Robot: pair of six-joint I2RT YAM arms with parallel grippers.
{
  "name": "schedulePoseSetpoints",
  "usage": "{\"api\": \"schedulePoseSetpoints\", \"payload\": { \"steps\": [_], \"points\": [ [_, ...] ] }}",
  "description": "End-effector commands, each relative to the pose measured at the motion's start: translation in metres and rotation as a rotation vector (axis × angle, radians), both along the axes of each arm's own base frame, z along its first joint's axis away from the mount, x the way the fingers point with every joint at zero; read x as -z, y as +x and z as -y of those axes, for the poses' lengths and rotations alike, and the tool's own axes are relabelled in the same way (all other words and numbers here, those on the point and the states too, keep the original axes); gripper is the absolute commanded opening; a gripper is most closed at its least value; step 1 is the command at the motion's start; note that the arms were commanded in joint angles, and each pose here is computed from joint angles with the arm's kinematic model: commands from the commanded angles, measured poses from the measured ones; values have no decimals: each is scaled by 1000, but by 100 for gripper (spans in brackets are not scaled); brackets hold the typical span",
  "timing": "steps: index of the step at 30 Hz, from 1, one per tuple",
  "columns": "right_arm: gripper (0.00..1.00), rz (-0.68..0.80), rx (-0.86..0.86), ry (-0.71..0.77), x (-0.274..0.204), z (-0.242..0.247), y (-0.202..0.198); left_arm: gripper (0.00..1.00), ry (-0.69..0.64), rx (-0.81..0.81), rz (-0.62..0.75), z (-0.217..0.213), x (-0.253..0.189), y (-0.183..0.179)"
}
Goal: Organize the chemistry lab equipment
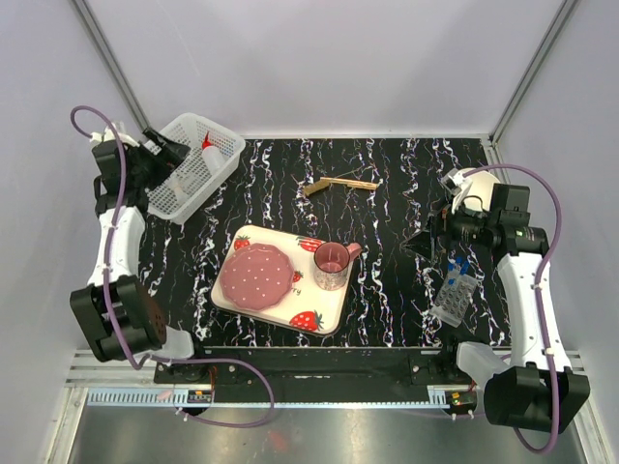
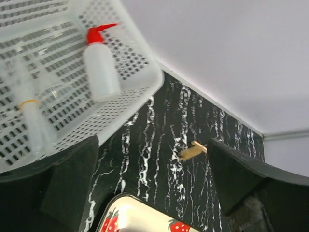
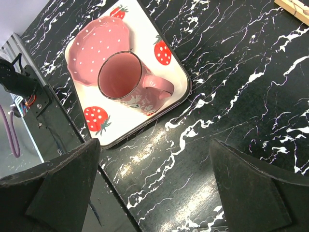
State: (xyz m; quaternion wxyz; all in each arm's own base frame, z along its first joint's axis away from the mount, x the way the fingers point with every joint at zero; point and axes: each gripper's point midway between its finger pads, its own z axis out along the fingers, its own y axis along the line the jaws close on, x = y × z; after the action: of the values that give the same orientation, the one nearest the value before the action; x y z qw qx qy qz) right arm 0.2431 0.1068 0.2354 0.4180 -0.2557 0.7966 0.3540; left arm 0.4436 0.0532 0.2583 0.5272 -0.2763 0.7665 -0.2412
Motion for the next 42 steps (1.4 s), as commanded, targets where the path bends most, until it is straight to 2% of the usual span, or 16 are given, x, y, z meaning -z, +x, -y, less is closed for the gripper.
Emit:
{"api": "schedulePoseSetpoints", "payload": {
  "steps": [1,4,7,10,14,17,19,22,26,29,37,42],
  "points": [
    [100,55,-10,-19,-17,1,0,99,93,180,142,39,-36,-7],
    [100,48,-6,-20,-14,2,-3,99,134,280,150,65,-40,-9],
    [100,55,0,-29,-12,2,-5,99,108,449,122,101,-31,-10],
    [100,60,11,-34,-10,4,-7,99,89,604,-40,135,11,-6],
    [100,54,24,-22,-7,6,-9,99,242,781,-175,190,52,-6],
    [100,63,38,-9,-9,8,-8,99,352,852,-289,214,93,-2],
    [100,68,45,0,-10,10,-8,99,448,845,-377,214,121,8],
    [100,74,46,7,-10,10,-10,99,590,860,-426,226,146,20],
    [100,80,47,14,-11,10,-11,99,760,904,-422,249,164,34],
    [100,83,47,24,-13,9,-12,99,840,934,-412,260,176,46],
    [100,105,59,39,-16,9,-16,98,937,1011,-394,286,208,66],
    [100,123,79,57,-21,11,-21,96,920,1043,-351,302,207,80]
  ]
}}
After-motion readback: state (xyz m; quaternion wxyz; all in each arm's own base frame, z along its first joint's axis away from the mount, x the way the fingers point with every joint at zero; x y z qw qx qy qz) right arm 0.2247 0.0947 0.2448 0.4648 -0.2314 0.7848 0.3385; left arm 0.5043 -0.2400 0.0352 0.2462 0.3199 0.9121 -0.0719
